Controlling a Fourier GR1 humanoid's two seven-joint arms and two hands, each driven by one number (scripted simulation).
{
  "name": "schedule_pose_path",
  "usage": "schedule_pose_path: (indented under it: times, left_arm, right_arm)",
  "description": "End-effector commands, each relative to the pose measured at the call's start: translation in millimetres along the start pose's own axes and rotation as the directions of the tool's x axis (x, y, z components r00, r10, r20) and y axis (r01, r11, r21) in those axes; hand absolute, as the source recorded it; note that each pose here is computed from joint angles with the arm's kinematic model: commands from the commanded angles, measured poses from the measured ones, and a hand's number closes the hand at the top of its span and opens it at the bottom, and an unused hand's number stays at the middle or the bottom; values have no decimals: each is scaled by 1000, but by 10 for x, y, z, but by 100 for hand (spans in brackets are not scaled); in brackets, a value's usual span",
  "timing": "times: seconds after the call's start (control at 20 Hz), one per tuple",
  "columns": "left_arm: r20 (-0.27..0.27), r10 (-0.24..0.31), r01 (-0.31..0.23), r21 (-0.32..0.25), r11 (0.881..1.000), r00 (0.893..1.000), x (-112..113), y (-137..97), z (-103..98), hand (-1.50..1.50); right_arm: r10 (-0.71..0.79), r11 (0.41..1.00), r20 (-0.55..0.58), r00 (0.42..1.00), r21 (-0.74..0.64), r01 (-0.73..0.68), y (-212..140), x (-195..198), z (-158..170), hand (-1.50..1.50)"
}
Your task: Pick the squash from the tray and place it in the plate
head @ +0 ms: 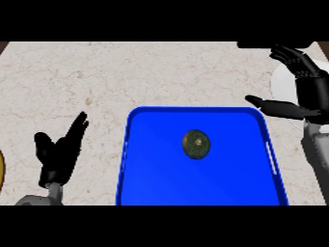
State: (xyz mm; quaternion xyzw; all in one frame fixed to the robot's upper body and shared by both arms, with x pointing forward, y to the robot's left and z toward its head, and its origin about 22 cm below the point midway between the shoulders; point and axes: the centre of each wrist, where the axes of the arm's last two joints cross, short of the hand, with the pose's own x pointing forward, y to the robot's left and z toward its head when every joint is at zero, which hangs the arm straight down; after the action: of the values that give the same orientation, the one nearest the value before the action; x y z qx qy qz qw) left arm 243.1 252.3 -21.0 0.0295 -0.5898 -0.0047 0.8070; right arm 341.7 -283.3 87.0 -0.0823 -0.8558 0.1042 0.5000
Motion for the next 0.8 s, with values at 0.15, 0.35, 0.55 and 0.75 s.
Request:
schedule_pose_path:
  times: [0.15,0.35,0.55,0.75]
  left_arm:
    - [-73,39,-42,-38,998,997,-171,-139,61,0]
    - [-81,21,-24,-36,999,997,-251,-156,116,0]
    - [-74,30,-32,-23,999,997,-222,0,137,0]
    - [-90,30,-33,-25,999,995,-213,-34,34,0]
  right_arm:
    - [204,958,-21,979,209,-195,-261,303,-127,-150]
    - [396,820,-48,917,467,-330,-176,367,-50,-150]
    - [463,738,-27,886,566,-368,90,735,-63,-150]
    - [538,694,-47,841,590,-411,266,735,13,-150]
